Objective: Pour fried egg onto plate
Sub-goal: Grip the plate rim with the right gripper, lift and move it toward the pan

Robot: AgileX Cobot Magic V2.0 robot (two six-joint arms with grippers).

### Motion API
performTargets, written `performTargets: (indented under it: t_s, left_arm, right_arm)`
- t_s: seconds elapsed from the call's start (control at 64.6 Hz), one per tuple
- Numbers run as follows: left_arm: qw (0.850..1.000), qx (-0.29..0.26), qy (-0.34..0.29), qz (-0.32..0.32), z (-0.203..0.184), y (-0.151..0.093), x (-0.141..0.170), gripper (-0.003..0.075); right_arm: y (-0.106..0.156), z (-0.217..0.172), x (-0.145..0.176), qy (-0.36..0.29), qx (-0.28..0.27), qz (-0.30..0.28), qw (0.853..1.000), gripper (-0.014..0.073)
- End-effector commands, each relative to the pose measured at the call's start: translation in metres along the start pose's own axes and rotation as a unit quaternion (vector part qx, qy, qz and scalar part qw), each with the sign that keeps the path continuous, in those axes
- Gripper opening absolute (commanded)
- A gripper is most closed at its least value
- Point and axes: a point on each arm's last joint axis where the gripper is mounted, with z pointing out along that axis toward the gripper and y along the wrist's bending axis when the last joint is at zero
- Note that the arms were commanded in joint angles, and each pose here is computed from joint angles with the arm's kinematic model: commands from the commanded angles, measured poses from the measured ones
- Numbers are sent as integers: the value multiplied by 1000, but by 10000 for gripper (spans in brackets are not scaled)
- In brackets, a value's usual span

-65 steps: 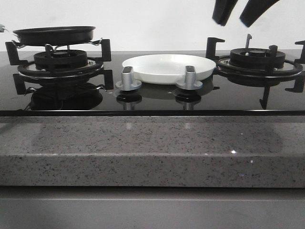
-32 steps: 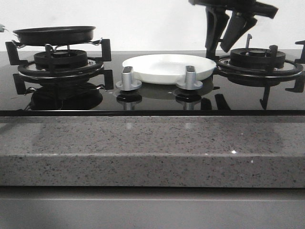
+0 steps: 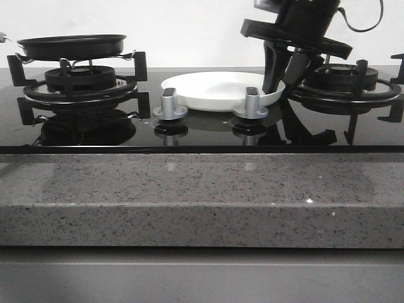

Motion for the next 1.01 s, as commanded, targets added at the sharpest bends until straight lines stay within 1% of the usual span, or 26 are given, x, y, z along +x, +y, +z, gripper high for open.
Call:
performTargets:
  t_s: [0.0, 0.031, 0.108, 0.217, 0.372, 0.542, 0.681, 0.759, 0.836, 0.883, 0.991]
  left_arm:
    - [999, 4, -53, -3, -2, -1, -17, 438]
    - [999, 4, -53, -3, -2, -1, -17, 438]
    - [999, 4, -53, -3, -2, -1, -17, 438]
    - [999, 4, -53, -3, -2, -1, -17, 438]
    - [999, 4, -53, -3, -2, -1, -17, 438]
    - [999, 4, -53, -3, -2, -1, -17, 438]
    - [999, 4, -53, -3, -2, -1, -17, 438]
    - [999, 4, -53, -3, -2, -1, -17, 438]
    - [999, 4, -53, -3, -2, -1, -17, 438]
    - [999, 4, -53, -3, -2, -1, -17, 438]
    - [999, 4, -53, -3, -2, -1, -17, 438]
  right_arm:
    - [10, -35, -3, -43, -19, 0, 999, 134]
    - [11, -36, -4, -46, -20, 1, 999, 106]
    - [11, -36, -5, -54, -23, 11, 998, 1]
    - [14, -41, -8, -67, -32, 20, 997, -72]
    - [23, -63, -14, -97, -53, 13, 994, -68]
    - [33, -99, -8, -112, -65, -1, 992, -68]
    - [40, -121, 7, -110, -66, -11, 992, -68]
    - [46, -129, 19, -114, -67, -26, 991, -68]
    - [53, -131, 32, -118, -69, -39, 990, -68]
    - [57, -136, 41, -131, -72, -45, 988, -68]
    - [64, -134, 60, -144, -75, -52, 985, -68]
